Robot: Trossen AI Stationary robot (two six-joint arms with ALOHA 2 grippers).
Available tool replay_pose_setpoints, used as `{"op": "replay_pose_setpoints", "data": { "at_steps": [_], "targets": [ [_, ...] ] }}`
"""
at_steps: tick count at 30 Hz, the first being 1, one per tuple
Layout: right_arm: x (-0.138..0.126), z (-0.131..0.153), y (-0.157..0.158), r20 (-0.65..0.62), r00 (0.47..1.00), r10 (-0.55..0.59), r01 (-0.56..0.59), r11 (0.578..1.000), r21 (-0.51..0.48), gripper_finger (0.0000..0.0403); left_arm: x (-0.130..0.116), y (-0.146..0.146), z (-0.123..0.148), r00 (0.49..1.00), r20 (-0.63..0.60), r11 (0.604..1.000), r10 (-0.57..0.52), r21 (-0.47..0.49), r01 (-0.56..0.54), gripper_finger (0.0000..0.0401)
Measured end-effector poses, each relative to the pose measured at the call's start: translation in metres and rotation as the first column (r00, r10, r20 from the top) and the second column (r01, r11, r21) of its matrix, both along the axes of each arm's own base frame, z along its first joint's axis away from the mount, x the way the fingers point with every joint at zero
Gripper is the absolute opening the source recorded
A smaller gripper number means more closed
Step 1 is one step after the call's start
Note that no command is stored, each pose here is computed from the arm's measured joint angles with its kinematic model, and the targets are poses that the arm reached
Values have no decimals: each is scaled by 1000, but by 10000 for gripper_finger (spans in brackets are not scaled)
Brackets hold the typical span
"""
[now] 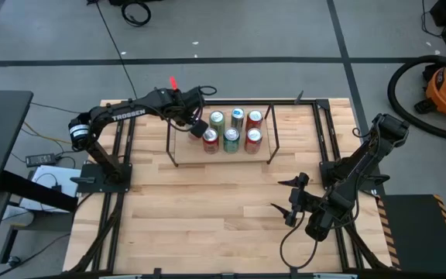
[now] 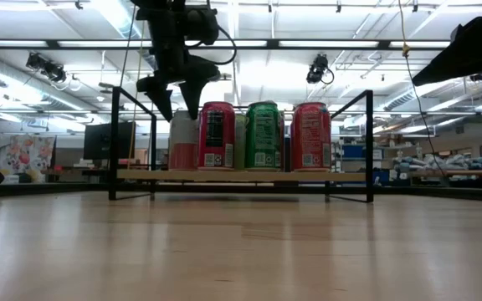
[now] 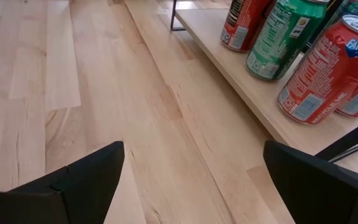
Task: Place canned beverage on shelf
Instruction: Return to Home Position
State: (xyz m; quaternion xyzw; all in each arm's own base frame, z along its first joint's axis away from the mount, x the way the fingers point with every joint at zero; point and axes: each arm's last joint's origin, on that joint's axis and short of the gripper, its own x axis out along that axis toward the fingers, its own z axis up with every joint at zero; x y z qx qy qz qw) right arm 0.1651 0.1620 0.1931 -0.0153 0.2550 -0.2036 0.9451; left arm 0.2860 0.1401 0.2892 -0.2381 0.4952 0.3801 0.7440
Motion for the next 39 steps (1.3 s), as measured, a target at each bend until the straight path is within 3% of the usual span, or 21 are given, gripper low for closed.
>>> {"op": "replay_pose_setpoints", "data": {
  "at_steps": [7, 13, 19, 24, 27, 31, 36, 39],
  "targets": [
    [1, 1, 1, 4, 1000, 14, -14, 1000, -7, 396, -1, 6, 0, 999, 29, 999, 38, -25, -37, 376],
    [1, 1, 2, 5, 1000, 17, -17, 1000, -13, 396, 0, 10, -2, 1000, 22, 1000, 9, -28, -8, 345],
    [1, 1, 2, 5, 1000, 17, -17, 1000, -12, 396, 1, 10, -3, 998, 1, 997, -69, -15, 69, 300],
    [1, 1, 2, 4, 1000, 18, -18, 1000, -11, 396, 1, 10, -3, 968, -52, 969, -246, 20, 247, 291],
    [1, 1, 2, 5, 1000, 18, -18, 1000, -9, 396, 1, 10, -2, 903, -118, 906, -413, 46, 420, 289],
    [2, 1, 2, 6, 1000, 18, -18, 1000, -9, 396, 2, 9, -2, 754, -220, 762, -619, 63, 645, 288],
    [2, 1, 2, 6, 1000, 18, -18, 1000, -9, 396, 2, 10, -2, 583, -319, 598, -747, 61, 799, 295],
    [2, 1, 2, 6, 1000, 18, -18, 1000, -9, 396, 2, 11, -2, 527, -349, 542, -775, 61, 838, 301]
  ]
}}
